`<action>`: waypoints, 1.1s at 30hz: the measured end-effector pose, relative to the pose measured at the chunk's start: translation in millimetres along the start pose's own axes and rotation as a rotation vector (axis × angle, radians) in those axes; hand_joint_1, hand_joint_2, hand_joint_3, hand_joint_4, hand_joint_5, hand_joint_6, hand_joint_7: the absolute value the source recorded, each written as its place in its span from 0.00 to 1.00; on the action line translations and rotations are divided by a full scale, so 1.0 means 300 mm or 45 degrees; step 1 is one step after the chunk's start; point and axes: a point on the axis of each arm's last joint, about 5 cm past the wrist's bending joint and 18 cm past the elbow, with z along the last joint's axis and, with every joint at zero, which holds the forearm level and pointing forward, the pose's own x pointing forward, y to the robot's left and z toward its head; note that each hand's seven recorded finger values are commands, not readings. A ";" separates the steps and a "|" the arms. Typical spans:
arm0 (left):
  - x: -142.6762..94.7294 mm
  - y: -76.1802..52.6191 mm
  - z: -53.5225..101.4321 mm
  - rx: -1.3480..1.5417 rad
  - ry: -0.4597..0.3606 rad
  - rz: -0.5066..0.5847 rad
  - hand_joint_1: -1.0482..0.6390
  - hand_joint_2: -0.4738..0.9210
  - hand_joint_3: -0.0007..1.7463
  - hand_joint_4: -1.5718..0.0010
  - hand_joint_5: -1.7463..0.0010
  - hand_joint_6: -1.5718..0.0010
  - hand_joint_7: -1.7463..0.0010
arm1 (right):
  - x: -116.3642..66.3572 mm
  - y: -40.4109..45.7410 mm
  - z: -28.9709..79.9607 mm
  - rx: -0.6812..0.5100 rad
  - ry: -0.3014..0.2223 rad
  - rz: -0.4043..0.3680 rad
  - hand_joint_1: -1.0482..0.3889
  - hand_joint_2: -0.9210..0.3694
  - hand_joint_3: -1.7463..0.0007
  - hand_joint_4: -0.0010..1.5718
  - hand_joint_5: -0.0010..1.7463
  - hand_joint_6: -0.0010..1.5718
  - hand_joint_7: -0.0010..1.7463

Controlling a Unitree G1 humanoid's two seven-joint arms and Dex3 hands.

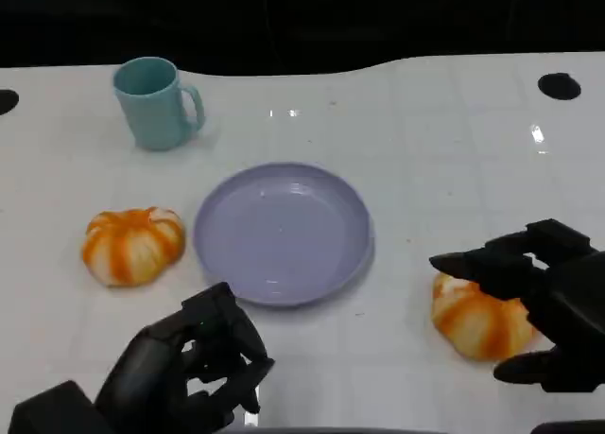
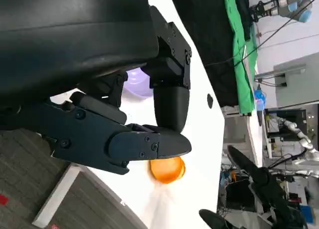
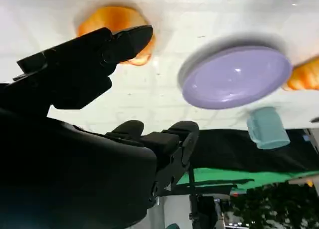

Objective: Grasp the bread from the table and place it into the plate.

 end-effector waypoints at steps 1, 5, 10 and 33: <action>0.000 0.000 0.000 0.001 0.000 0.000 0.28 1.00 0.23 0.55 0.00 0.69 0.00 | 0.001 -0.002 0.000 -0.019 0.005 0.008 0.49 0.13 0.99 0.00 0.39 0.22 0.07; 0.000 0.000 0.000 0.000 0.000 0.000 0.27 1.00 0.22 0.55 0.00 0.69 0.00 | 0.009 -0.012 -0.002 -0.077 0.029 0.054 0.47 0.13 0.99 0.00 0.39 0.22 0.05; 0.000 -0.001 0.000 -0.001 0.000 0.000 0.28 1.00 0.23 0.55 0.00 0.69 0.00 | 0.033 -0.011 -0.001 -0.129 0.050 0.096 0.47 0.12 1.00 0.03 0.37 0.24 0.04; -0.007 -0.008 0.010 -0.014 0.011 -0.002 0.27 1.00 0.23 0.56 0.00 0.70 0.00 | 0.205 0.142 -0.100 -0.127 0.247 0.340 0.41 0.00 0.93 0.19 0.22 0.32 0.01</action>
